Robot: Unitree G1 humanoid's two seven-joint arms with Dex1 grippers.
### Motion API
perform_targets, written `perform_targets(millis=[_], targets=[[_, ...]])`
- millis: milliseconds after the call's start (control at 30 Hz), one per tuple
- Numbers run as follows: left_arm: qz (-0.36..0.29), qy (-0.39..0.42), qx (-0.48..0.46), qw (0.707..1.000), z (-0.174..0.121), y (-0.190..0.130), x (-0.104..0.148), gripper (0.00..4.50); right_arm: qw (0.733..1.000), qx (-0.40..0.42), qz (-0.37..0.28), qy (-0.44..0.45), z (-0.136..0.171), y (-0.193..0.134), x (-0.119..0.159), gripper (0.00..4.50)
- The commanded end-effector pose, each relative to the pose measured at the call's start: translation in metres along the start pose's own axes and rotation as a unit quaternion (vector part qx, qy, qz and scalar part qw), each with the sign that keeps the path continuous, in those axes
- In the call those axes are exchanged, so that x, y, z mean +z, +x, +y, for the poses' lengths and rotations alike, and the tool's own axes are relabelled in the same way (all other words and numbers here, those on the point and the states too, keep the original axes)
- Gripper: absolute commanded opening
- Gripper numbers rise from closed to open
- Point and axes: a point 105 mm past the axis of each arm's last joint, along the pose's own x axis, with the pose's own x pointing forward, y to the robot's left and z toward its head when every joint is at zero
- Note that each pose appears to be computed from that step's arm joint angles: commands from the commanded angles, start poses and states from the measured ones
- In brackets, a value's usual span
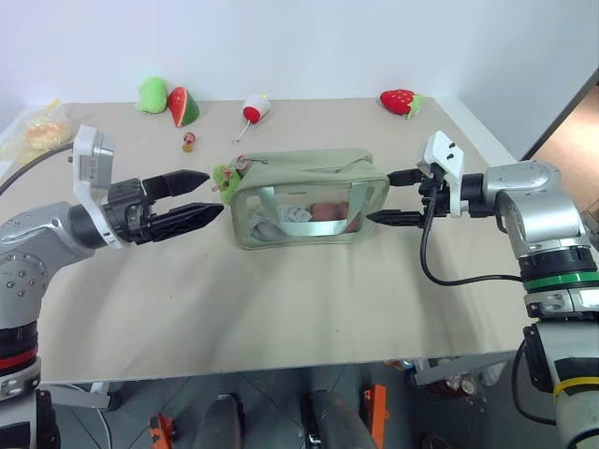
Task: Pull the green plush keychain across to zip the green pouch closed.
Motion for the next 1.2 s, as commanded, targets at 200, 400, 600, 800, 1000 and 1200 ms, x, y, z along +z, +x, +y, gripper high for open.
perform_targets(millis=[200, 400, 600, 800, 1000, 1200], targets=[[-0.042, 0.027, 0.016, 0.999, 0.007, -0.004, 0.022, 4.50, 0.999, -0.014, -0.028, -0.023, -0.006, -0.001, 0.018, 1.56], [-0.052, 0.000, 0.097, 0.994, 0.038, -0.016, 0.009, 4.50, 0.999, -0.010, -0.030, -0.024, -0.004, 0.001, 0.017, 0.05], [0.014, -0.006, 0.197, 0.980, 0.074, -0.026, -0.031, 4.50, 0.999, -0.012, -0.029, -0.022, -0.003, 0.001, 0.016, 0.05], [0.043, -0.004, 0.197, 0.980, 0.078, -0.025, -0.047, 4.50, 0.999, -0.016, -0.026, -0.021, -0.003, 0.001, 0.015, 0.05], [0.033, -0.007, 0.193, 0.981, 0.082, -0.021, -0.046, 4.50, 0.999, -0.021, -0.025, -0.021, -0.003, 0.000, 0.014, 0.05], [0.019, 0.002, 0.195, 0.981, 0.091, -0.010, -0.039, 4.50, 0.999, -0.023, -0.025, -0.020, -0.002, 0.000, 0.013, 0.05]])
